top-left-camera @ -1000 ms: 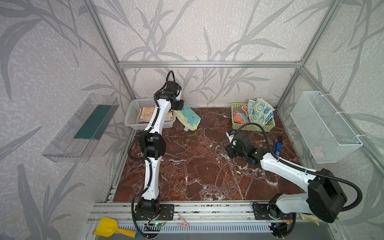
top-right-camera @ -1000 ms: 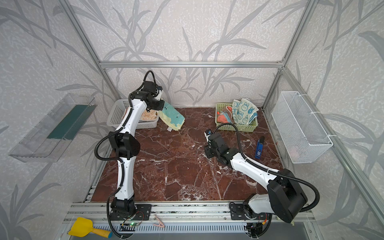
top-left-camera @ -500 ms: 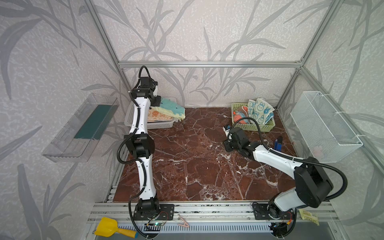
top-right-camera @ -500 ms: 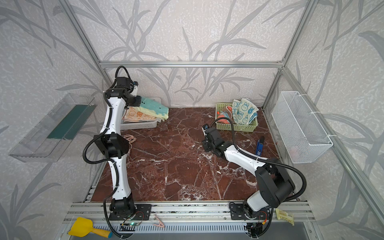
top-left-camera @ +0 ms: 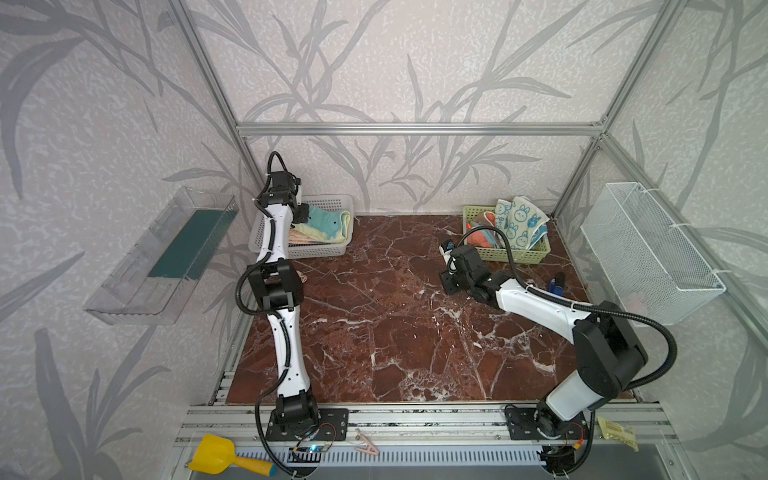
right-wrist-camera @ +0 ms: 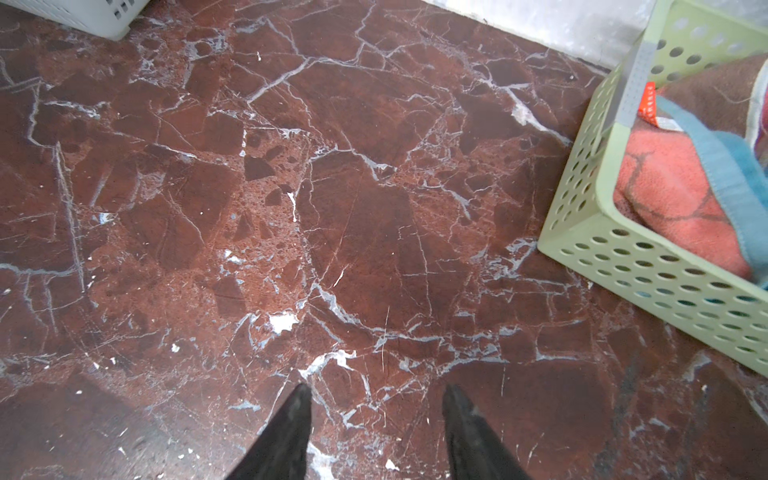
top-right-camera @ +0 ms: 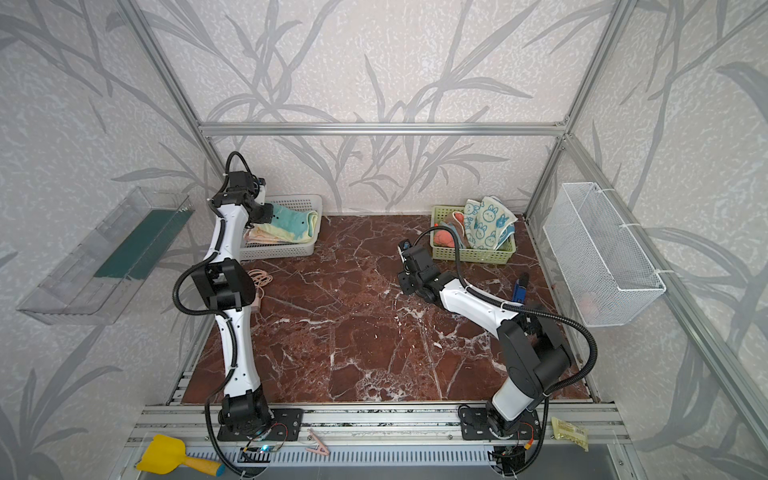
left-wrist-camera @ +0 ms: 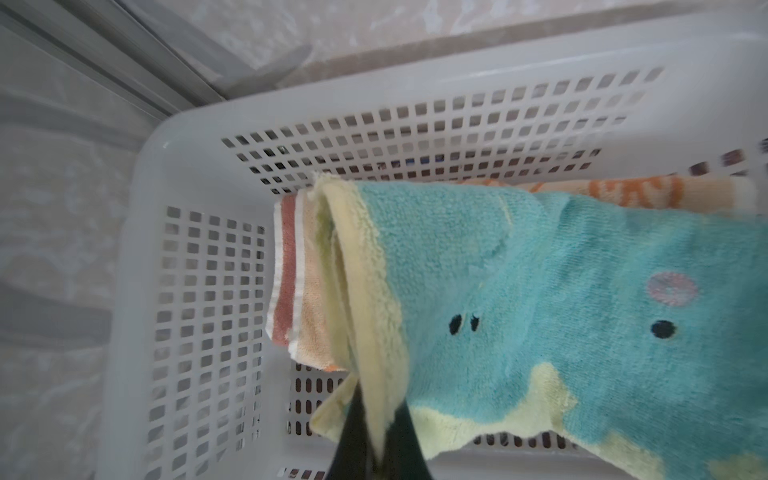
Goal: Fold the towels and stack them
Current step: 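Lower the towel into the white basket with the left gripper while the right reaches away, then grasp the red-and-brown towel in the green basket with the right gripper while the left withdraws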
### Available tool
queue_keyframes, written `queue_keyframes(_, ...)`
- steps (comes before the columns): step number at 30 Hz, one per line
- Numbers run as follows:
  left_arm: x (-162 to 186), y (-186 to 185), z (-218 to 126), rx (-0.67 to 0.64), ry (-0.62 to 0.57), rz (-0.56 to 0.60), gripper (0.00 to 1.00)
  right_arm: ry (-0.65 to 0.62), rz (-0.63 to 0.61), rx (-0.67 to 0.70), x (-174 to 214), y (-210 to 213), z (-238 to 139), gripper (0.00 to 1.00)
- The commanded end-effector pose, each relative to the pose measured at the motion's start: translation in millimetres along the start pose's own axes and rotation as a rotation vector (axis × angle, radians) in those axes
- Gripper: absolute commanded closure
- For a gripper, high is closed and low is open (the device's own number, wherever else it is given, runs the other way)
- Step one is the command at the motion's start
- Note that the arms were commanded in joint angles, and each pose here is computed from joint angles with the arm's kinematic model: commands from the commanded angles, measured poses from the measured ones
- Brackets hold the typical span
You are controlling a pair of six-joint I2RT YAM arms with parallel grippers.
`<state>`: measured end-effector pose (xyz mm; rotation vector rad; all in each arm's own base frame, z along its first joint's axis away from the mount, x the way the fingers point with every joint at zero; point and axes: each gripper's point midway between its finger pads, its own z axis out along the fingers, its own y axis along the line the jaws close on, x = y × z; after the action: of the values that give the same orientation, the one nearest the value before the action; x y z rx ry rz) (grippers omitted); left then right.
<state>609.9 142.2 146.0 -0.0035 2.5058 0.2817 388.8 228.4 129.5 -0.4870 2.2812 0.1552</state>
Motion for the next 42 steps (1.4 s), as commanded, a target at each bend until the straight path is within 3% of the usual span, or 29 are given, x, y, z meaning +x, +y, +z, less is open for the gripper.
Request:
queue_keyframes(1, 11, 18, 7, -0.066, 0.035, -0.002, 1.00, 0.013, -0.005, 0.028, -5, -6, -1, 0.48)
queue_keyframes(14, 22, 61, 4, -0.220, 0.072, -0.043, 0.99, 0.050, -0.022, 0.043, -15, -9, 4, 0.47)
queue_keyframes(15, 22, 63, 4, -0.227, 0.072, -0.042, 0.88, 0.054, -0.022, 0.044, -15, -9, 4, 0.47)
queue_keyframes(17, 19, 65, 0, -0.242, 0.063, -0.049, 0.49, 0.062, -0.022, 0.050, -16, -12, 4, 0.47)
queue_keyframes(18, 17, 66, -3, -0.251, 0.057, -0.050, 0.42, 0.063, -0.022, 0.052, -17, -14, 4, 0.47)
queue_keyframes(20, 10, 63, -13, -0.250, 0.039, -0.043, 0.37, 0.065, -0.023, 0.063, -22, -21, 2, 0.47)
queue_keyframes(24, -16, 47, -40, -0.236, -0.034, -0.013, 0.36, 0.108, -0.005, 0.123, -28, -51, 7, 0.46)
queue_keyframes(31, -57, -11, -88, -0.165, -0.164, 0.069, 0.37, 0.170, 0.093, 0.268, -49, -135, 17, 0.45)
queue_keyframes(36, -77, -103, -116, 0.008, -0.243, 0.154, 0.37, 0.235, 0.160, 0.326, -52, -182, 46, 0.44)
queue_keyframes(42, -67, -217, -126, 0.170, -0.250, 0.250, 0.38, 0.321, 0.218, 0.335, -32, -206, 85, 0.43)
